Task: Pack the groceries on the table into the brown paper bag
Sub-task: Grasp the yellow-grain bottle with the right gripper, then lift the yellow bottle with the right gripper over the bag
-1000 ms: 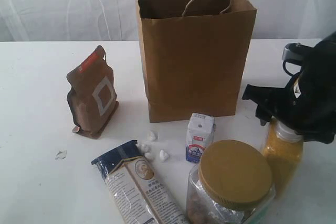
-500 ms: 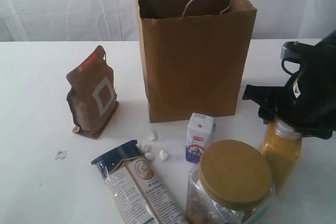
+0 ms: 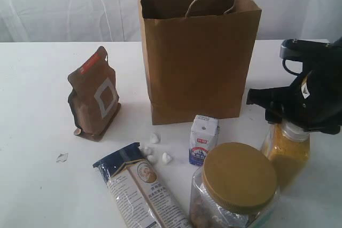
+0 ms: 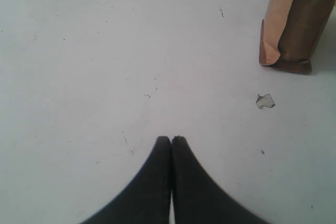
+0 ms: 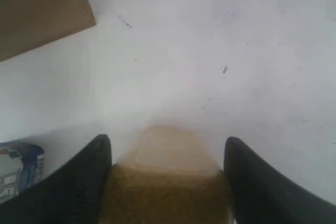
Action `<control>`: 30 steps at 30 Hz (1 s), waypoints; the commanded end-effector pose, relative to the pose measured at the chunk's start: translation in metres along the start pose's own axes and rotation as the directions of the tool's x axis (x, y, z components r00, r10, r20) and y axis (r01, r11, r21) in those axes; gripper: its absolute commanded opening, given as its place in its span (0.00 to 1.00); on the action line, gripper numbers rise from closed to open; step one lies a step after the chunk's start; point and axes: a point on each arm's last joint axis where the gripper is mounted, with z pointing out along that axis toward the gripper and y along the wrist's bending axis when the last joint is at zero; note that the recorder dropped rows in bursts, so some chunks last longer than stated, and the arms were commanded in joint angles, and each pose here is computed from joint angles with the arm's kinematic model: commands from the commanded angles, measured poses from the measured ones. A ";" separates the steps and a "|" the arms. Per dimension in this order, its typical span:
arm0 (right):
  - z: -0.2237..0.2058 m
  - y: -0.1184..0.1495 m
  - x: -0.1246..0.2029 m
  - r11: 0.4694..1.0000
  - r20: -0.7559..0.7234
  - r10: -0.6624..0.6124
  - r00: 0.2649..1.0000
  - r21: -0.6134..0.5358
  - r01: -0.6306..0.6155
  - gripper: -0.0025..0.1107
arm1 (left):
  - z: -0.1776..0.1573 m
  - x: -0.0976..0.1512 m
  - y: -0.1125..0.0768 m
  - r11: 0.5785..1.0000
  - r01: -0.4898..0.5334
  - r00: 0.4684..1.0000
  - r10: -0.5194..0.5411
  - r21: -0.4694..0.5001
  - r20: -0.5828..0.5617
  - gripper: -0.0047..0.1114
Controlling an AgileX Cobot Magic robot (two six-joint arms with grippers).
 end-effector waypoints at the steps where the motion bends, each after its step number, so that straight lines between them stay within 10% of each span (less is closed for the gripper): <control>1: -0.021 -0.001 -0.008 0.997 0.110 -0.046 0.993 -0.060 0.053 0.02 | 0.000 0.001 0.000 1.000 0.007 1.000 -0.007 0.005 0.000 0.04; 19: -0.032 -0.006 -0.011 0.993 0.154 -0.097 0.983 -0.045 0.105 0.02 | 0.000 0.001 0.000 1.000 0.007 1.000 -0.007 0.005 0.000 0.04; 30: -0.116 -0.025 -0.024 0.987 0.330 -0.114 0.937 -0.072 0.145 0.02 | 0.000 0.001 0.000 1.000 0.007 1.000 -0.007 0.005 0.000 0.04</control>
